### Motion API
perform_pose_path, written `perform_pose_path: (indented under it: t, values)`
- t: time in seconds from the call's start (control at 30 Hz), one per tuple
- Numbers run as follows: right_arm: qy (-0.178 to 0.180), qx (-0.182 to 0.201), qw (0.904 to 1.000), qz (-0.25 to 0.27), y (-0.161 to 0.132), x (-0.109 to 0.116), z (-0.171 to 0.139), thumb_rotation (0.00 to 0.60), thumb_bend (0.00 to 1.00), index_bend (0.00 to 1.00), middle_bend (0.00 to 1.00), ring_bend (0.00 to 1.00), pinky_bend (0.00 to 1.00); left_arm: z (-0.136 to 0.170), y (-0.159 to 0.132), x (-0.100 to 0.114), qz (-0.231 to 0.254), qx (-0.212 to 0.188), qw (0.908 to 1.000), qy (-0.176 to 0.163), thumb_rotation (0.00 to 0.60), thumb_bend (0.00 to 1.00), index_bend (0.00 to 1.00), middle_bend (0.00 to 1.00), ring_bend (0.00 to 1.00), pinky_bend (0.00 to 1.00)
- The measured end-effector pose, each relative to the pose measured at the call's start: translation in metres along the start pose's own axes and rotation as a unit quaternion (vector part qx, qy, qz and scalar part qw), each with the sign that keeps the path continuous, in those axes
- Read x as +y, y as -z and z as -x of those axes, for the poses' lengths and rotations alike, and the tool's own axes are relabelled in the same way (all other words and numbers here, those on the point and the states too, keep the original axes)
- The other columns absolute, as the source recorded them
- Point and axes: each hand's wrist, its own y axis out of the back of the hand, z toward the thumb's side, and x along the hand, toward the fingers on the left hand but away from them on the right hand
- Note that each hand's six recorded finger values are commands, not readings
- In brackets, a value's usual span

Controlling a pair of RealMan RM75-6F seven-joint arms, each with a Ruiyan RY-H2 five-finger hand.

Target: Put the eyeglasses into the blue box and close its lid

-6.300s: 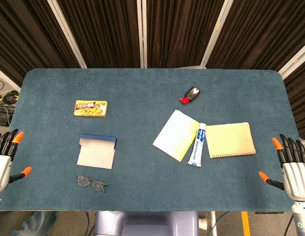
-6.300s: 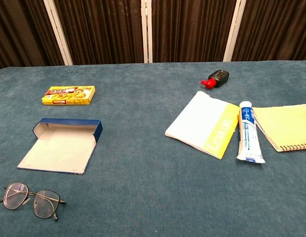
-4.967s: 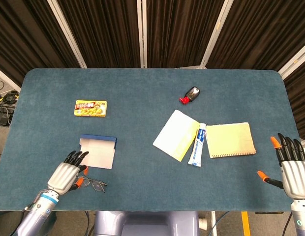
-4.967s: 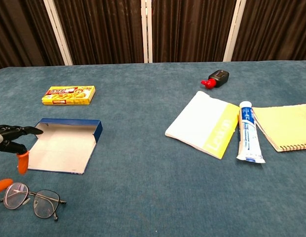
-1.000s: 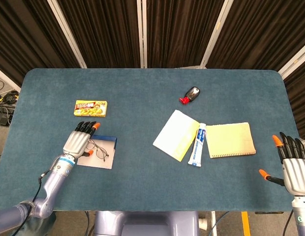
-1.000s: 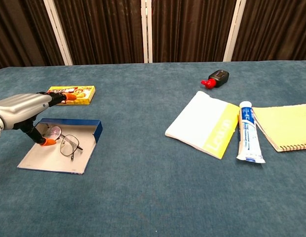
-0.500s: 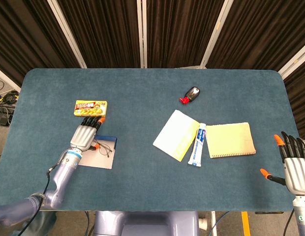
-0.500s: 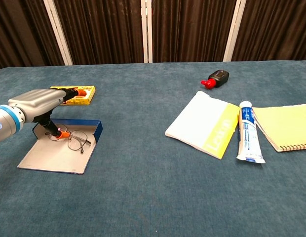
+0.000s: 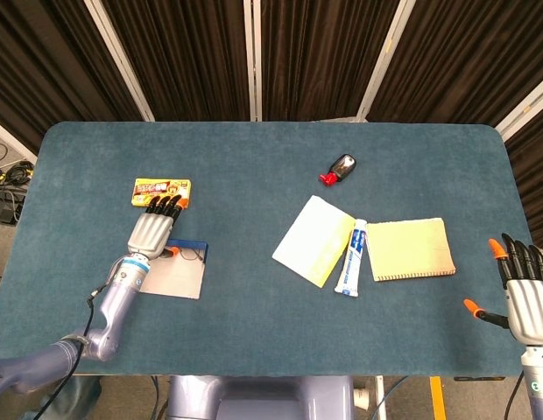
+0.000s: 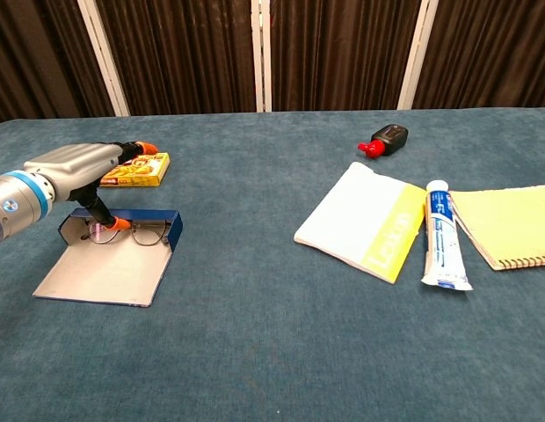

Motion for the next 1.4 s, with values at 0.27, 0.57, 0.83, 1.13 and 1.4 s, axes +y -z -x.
perform_pose_path:
  t: [0.27,0.57,0.83,1.13,1.4]
  values:
    - [0.001,0.001,1.0,0.002,-0.001,0.001,-0.001,0.6,0.0,0.0,0.0,0.0,0.0,0.017,0.002,0.007,0.016,-0.017,0.9997,-0.004,0.6,0.23,0.0,0.0,0.0,0.0]
    - [0.002,0.007,0.9999,0.007,-0.004,0.003,-0.003,0.6,0.0,0.0,0.0,0.0,0.0,0.065,0.002,0.002,0.003,-0.057,0.9982,0.019,0.6,0.26,0.0,0.0,0.0,0.0]
    - [0.004,0.009,0.9999,0.01,-0.005,0.005,-0.004,0.6,0.0,0.0,0.0,0.0,0.0,0.11,0.001,-0.015,-0.016,-0.083,0.9962,0.02,0.6,0.26,0.08,0.0,0.0,0.0]
    - [0.005,0.009,0.9999,0.012,-0.005,0.006,-0.004,0.6,0.0,0.0,0.0,0.0,0.0,0.116,-0.001,-0.028,-0.026,-0.086,0.9957,0.021,0.6,0.26,0.16,0.0,0.0,0.0]
    - [0.003,0.008,0.9999,0.013,-0.004,0.006,-0.004,0.6,0.0,0.0,0.0,0.0,0.0,0.115,-0.006,-0.04,-0.017,-0.088,0.9955,0.03,0.6,0.26,0.17,0.0,0.0,0.0]
